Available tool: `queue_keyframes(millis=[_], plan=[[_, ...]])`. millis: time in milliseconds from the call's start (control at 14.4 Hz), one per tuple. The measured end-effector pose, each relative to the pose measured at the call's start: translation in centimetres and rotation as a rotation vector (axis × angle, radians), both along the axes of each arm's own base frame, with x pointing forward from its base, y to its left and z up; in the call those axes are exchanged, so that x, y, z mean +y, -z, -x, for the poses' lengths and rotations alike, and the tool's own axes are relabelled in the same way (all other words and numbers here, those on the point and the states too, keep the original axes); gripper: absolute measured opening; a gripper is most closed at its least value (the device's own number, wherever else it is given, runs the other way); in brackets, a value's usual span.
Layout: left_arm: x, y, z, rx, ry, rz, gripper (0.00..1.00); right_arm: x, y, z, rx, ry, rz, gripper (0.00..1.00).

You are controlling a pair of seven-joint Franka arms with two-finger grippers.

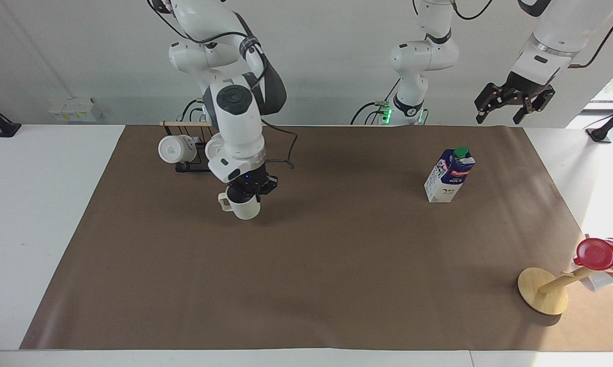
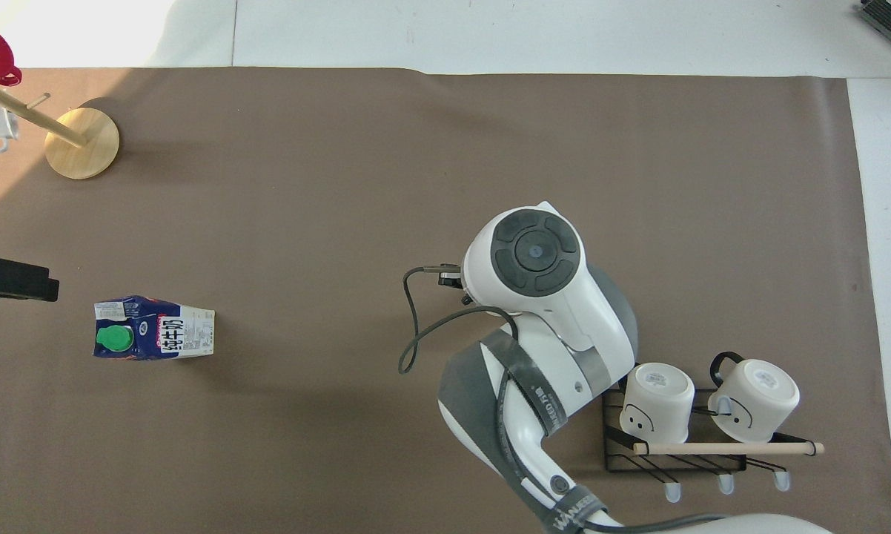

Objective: Place cup and milk on table
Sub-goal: 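Carry the mug toward the middle of the table with the right gripper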

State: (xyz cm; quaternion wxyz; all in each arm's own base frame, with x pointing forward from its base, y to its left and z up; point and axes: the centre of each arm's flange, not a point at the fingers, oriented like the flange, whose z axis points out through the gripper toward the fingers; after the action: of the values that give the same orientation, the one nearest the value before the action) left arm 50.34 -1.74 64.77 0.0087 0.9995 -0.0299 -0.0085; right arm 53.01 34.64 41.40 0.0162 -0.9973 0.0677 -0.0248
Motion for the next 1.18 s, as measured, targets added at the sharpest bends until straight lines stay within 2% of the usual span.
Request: queue_keyframes(millis=[208, 625, 1181], plan=[[0.0, 0.0, 0.0, 0.000, 0.000, 0.000, 1.00, 4.2, 2.5, 1.6, -0.005, 0.009, 0.001, 0.04], [0.0, 0.0, 0.0, 0.000, 0.000, 0.000, 1.00, 7.3, 6.1, 1.5, -0.018, -0.050, 0.059, 0.04], [0.1, -0.1, 0.0, -0.001, -0.002, 0.000, 1.00, 8.1, 5.9, 1.8, -0.024, -0.028, 0.053, 0.04]])
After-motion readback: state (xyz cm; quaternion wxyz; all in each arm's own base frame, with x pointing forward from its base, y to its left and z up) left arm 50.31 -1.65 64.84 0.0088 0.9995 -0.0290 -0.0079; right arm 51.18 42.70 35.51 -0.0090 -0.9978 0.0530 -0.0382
